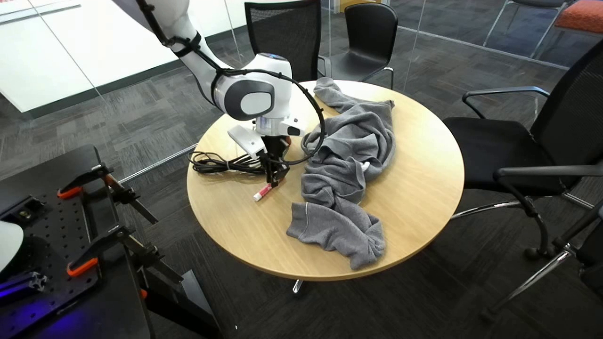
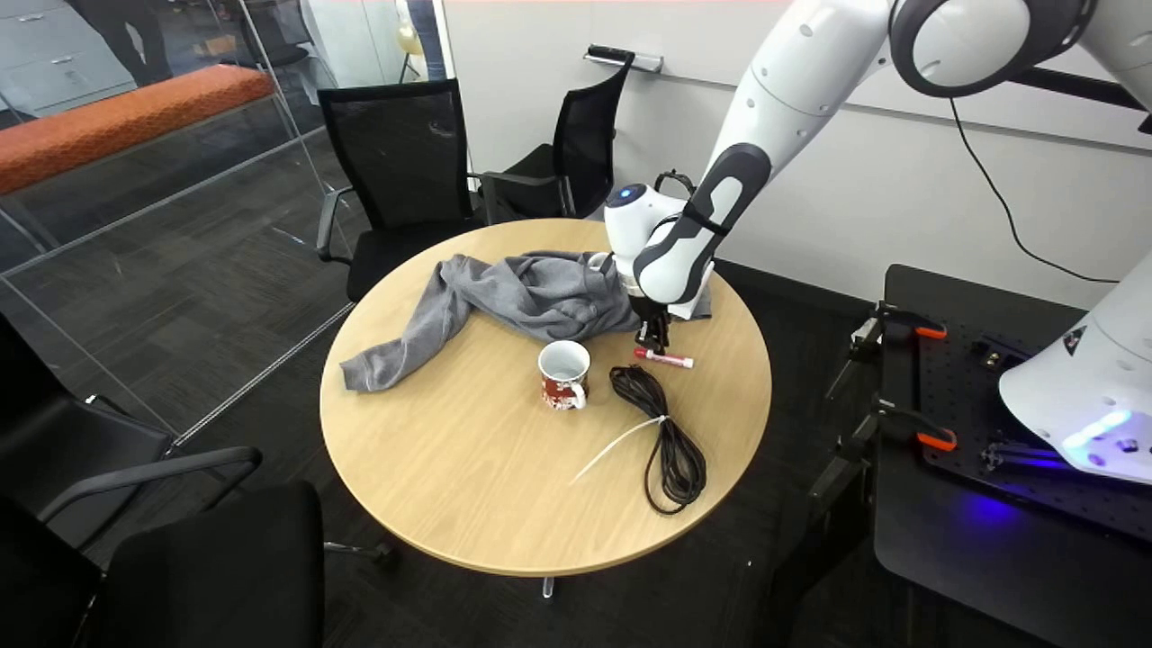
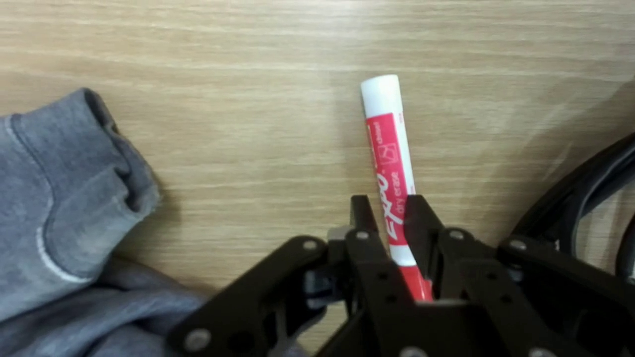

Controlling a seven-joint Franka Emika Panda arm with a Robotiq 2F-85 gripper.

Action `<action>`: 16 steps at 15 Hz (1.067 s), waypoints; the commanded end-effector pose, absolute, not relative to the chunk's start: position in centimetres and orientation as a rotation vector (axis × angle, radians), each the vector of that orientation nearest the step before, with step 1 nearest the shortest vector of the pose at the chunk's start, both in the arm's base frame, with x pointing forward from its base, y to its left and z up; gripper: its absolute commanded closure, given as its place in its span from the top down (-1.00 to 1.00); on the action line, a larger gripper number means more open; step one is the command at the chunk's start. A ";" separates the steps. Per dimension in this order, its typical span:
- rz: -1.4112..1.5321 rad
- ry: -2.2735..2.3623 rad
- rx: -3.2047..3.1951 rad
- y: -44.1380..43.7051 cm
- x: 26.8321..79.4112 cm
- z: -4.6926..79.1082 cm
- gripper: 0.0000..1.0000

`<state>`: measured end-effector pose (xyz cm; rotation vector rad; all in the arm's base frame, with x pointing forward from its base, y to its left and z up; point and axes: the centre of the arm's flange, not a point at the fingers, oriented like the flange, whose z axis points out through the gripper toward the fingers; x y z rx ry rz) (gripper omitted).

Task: Put the orange marker in the mug

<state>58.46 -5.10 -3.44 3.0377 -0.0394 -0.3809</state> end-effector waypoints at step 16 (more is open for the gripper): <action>-0.454 -0.017 3.066 -4.6 59.9 -4.2 -0.79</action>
